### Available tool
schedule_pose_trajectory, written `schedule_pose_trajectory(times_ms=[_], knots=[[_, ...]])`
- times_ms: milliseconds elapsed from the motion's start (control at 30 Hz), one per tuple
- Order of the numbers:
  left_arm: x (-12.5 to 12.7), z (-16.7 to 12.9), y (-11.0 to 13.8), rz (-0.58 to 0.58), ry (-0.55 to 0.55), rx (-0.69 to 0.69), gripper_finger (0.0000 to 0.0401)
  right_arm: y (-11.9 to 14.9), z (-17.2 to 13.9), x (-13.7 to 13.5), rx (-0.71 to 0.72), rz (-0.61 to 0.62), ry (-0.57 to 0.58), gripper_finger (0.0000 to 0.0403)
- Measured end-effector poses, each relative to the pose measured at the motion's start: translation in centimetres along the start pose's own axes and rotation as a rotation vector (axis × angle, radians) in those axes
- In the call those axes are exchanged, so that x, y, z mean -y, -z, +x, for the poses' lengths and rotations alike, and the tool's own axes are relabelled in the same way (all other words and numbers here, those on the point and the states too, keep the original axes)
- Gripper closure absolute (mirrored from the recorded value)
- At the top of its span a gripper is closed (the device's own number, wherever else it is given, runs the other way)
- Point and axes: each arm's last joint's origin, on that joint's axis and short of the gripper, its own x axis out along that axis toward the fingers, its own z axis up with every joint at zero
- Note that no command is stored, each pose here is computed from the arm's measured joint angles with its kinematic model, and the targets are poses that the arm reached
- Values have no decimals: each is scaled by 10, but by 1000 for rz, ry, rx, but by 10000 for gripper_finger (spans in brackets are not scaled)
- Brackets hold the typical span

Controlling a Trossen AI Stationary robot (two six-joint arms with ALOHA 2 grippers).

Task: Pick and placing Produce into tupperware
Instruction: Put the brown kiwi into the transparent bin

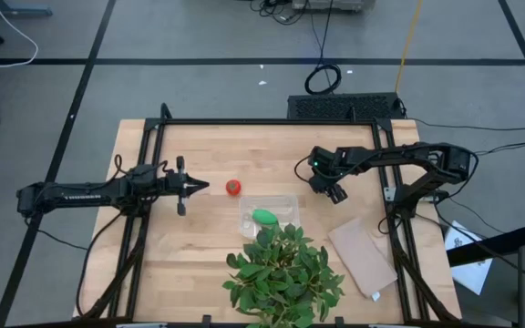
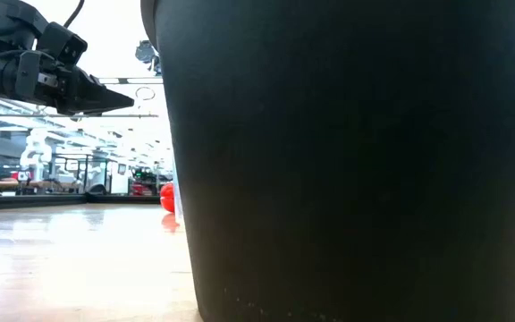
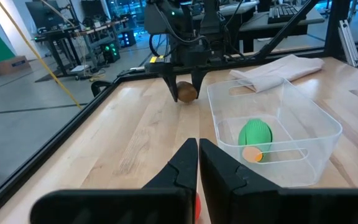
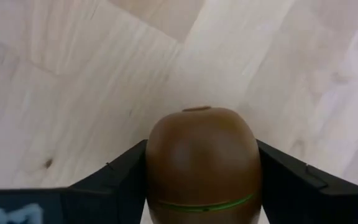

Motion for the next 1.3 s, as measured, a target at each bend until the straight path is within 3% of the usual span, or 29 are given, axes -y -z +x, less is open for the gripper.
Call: schedule_pose_trajectory(times_ms=[900,1300], knots=[[0,0,0,1,0,1,380,-39,-57,32,32,101,19,167],[0,0,0,1,0,2,380,-49,-115,39,93,178,81,165]])
